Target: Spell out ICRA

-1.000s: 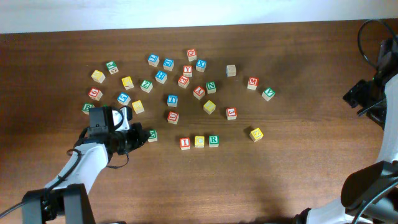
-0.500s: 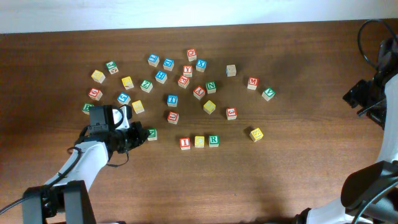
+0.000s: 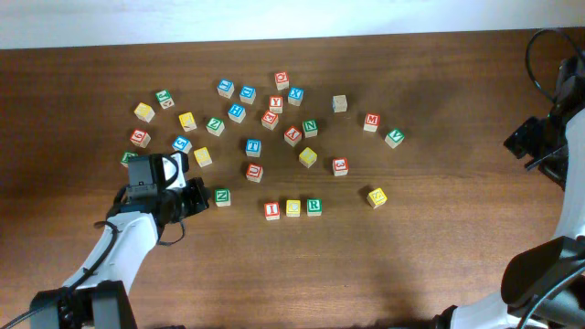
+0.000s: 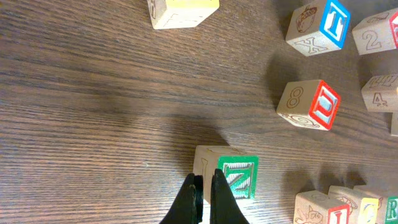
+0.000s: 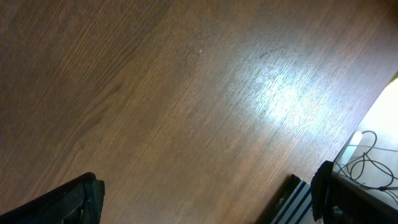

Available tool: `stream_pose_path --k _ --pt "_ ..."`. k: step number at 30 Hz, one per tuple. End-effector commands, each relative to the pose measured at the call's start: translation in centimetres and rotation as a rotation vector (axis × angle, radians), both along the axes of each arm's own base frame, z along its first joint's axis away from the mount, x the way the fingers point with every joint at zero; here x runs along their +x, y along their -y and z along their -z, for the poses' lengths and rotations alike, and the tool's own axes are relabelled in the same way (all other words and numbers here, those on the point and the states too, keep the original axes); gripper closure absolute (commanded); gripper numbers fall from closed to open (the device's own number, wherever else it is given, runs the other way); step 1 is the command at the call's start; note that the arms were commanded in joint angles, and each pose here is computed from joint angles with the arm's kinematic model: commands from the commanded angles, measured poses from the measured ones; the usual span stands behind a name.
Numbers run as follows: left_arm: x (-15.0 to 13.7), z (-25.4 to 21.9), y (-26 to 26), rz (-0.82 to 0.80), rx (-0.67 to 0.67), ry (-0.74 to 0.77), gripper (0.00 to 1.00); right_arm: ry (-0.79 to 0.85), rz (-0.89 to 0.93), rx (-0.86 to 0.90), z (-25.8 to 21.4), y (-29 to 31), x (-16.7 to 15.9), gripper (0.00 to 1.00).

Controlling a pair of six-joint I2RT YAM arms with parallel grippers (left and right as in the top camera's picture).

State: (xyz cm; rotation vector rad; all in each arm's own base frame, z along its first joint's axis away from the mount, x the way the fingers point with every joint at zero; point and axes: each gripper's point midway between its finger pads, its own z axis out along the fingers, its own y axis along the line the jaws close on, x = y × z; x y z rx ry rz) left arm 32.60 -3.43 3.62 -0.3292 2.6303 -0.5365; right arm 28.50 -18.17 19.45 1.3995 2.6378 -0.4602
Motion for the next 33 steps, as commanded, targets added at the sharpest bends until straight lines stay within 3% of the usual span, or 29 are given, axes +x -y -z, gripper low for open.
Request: stream_pose_path --k 1,16,22,28,33 --pt "-0.7 1.5 1.2 0.050 0.012 -0.042 1.00 0.018 0.009 -0.012 -0.6 0.2 0.0 0.02" --pt "-1.1 3.0 0.4 0.032 0.075 -0.086 1.00 0.018 0.008 -0.012 -0.6 0.2 0.0 0.02" --pt "-2.2 4.5 -4.0 -0.227 0.245 -0.189 1.00 0.018 0.009 -0.012 -0.6 0.2 0.0 0.02" --pt "-2.7 4.6 -4.3 -0.232 0.262 -0.209 1.00 0.018 0.008 -0.012 -0.6 0.2 0.0 0.02" --pt "-4.7 5.2 -5.2 -0.307 0.296 -0.298 1.00 0.018 0.008 -0.012 -0.6 0.2 0.0 0.02"
